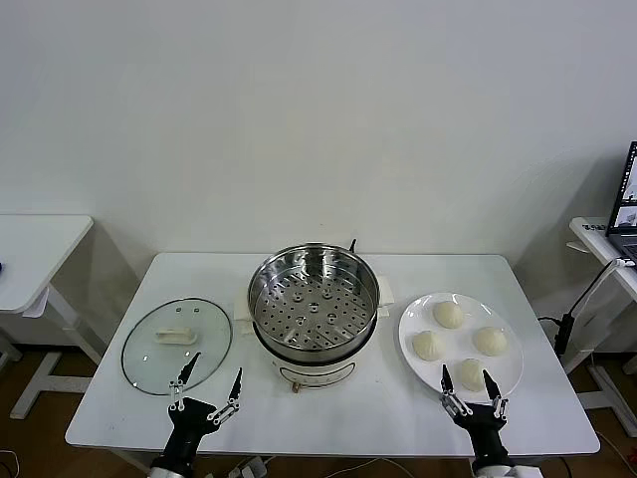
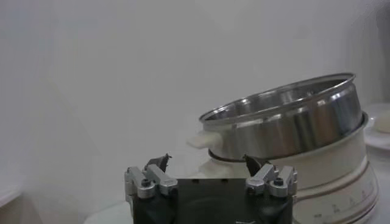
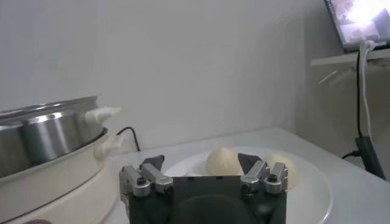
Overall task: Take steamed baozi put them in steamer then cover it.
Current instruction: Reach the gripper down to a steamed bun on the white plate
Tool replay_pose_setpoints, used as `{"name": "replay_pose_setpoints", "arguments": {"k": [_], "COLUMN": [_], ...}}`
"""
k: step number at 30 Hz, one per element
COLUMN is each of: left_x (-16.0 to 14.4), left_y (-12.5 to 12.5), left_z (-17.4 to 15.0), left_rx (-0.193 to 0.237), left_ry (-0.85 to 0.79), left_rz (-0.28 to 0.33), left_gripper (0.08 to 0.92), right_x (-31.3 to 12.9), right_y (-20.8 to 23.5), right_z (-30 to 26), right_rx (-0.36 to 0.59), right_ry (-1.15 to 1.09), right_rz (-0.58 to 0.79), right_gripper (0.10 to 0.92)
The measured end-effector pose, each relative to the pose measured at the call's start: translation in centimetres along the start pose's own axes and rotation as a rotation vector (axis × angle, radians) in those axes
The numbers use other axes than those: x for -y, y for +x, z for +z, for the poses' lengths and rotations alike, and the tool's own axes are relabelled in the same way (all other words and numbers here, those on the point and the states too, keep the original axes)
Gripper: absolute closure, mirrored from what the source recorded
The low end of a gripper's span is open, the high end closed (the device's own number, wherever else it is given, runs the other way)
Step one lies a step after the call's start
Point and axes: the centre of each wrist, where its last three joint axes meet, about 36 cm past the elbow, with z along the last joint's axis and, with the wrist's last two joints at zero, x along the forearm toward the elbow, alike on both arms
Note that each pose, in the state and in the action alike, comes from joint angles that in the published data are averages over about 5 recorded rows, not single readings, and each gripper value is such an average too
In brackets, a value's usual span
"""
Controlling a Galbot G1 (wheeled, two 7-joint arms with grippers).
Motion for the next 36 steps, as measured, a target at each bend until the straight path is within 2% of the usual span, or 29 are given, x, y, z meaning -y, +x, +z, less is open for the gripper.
{"name": "replay_pose_setpoints", "arguments": {"k": [3, 8, 20, 24, 29, 36], "left_x": [0.0, -0.1, 0.0, 0.0, 0.0, 0.0], "left_y": [0.0, -0.2, -0.6, -0.8, -0.7, -0.6], "left_z": [-0.2, -0.7, -2.4, -2.8, -3.2, -3.7], "left_rx": [0.006, 0.023, 0.063, 0.071, 0.076, 0.079], "left_ry": [0.003, 0.009, 0.025, 0.03, 0.032, 0.038], "left_rz": [-0.003, -0.011, -0.025, -0.028, -0.03, -0.036], "left_gripper": [0.177, 0.177, 0.177, 0.177, 0.177, 0.177], "right_x": [0.2, 0.7, 3.4, 5.3, 7.9, 10.5], "right_y": [-1.2, -5.8, -21.8, -26.4, -31.2, -36.1], "right_z": [-0.8, -3.2, -10.2, -12.7, -16.1, -21.2], "right_rx": [0.005, 0.025, 0.039, 0.008, -0.052, -0.238], "right_ry": [0.005, 0.015, 0.061, 0.156, 0.354, 0.687], "right_rz": [0.0, -0.003, -0.092, -0.211, -0.453, -0.818], "right_gripper": [0.2, 0.2, 0.2, 0.2, 0.2, 0.2]}}
